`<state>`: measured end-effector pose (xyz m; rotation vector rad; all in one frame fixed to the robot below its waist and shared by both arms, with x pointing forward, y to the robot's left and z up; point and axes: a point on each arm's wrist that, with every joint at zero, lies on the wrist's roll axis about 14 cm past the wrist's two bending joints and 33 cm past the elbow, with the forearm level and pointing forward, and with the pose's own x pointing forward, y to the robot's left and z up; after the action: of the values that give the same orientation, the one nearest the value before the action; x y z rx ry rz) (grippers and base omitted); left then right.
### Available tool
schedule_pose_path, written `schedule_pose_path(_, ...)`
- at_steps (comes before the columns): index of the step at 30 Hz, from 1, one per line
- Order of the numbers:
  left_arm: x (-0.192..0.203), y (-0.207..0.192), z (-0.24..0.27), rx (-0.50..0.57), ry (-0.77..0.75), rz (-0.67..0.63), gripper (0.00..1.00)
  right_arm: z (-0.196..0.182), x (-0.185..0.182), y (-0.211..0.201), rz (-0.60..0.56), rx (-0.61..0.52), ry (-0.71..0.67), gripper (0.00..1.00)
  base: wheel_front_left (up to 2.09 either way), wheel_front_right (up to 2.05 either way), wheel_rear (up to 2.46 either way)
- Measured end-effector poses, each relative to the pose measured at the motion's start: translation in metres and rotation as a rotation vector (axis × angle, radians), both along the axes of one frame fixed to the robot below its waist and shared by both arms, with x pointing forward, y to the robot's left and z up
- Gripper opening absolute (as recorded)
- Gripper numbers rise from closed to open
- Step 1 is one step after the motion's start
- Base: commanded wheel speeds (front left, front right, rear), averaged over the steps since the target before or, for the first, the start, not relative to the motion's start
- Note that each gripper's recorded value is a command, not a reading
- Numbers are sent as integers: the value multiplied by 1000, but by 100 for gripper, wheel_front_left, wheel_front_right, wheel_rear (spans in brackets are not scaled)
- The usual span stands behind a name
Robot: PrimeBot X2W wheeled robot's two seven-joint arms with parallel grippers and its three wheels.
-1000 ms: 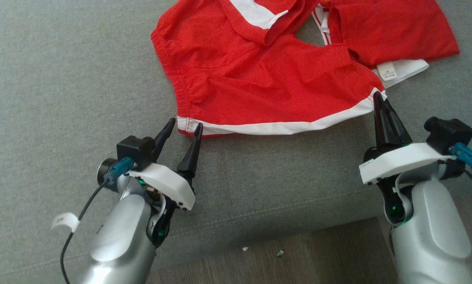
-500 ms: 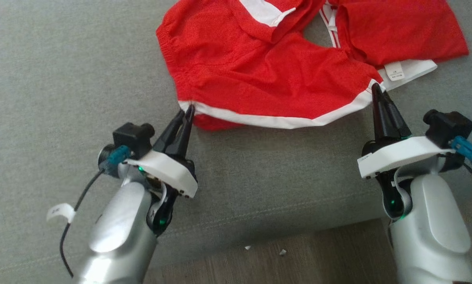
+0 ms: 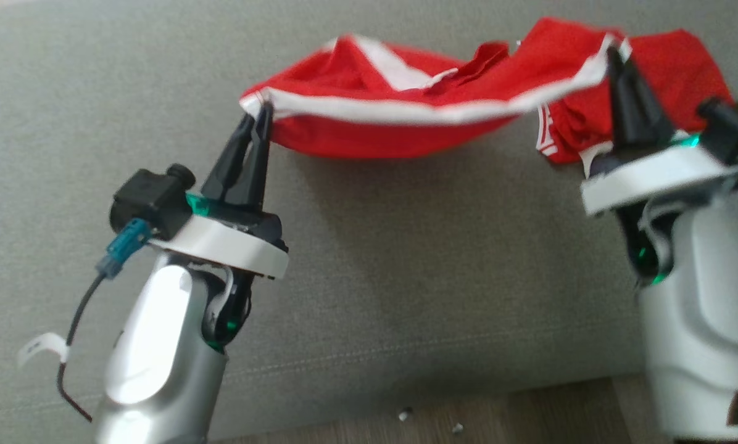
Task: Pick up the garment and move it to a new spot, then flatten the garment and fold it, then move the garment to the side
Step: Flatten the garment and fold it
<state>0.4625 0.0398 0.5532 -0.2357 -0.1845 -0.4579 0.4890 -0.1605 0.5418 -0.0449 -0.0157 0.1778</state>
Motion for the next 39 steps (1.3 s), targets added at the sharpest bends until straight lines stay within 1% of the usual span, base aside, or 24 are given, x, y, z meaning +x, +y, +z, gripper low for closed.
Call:
schedule_pose_path(7,-16,14,63,27,-188,19,0,94,7,9,47,-73,-205,0,0,0,0)
schedule_pose_path(11,-29,20,109,33,-303,27,0,144,-3,16,63,-89,-308,0,0,0,0)
schedule_pose_path(14,-42,22,143,35,-378,31,0,173,-14,18,60,-100,-363,0,0,0,0)
schedule_pose_path(17,-58,22,170,52,-431,26,0,193,-24,10,22,-78,-366,0,0,0,0)
schedule_pose_path(18,-58,22,170,52,-431,26,0,193,-24,10,22,-78,-366,0,0,0,0)
schedule_pose_path(20,-64,19,182,73,-446,12,0,205,-30,9,8,-65,-371,0,0,0,0)
schedule_pose_path(24,-64,15,204,103,-467,1,0,212,-31,14,-3,-76,-349,0,0,0,0)
schedule_pose_path(27,-46,16,205,150,-434,7,0,210,-19,15,-9,-86,-310,0,0,0,0)
schedule_pose_path(29,-28,18,199,160,-383,5,0,209,-6,15,-10,-79,-282,0,0,0,0)
schedule_pose_path(32,9,20,185,175,-313,8,0,203,25,21,3,-77,-233,0,0,0,0)
schedule_pose_path(35,54,28,181,204,-293,37,0,197,64,32,40,-56,-195,0,0,0,0)
schedule_pose_path(37,86,38,186,215,-316,82,0,201,91,38,54,-59,-223,0,0,0,0)
schedule_pose_path(39,115,49,194,218,-353,128,0,214,117,41,57,-60,-296,0,0,0,0)
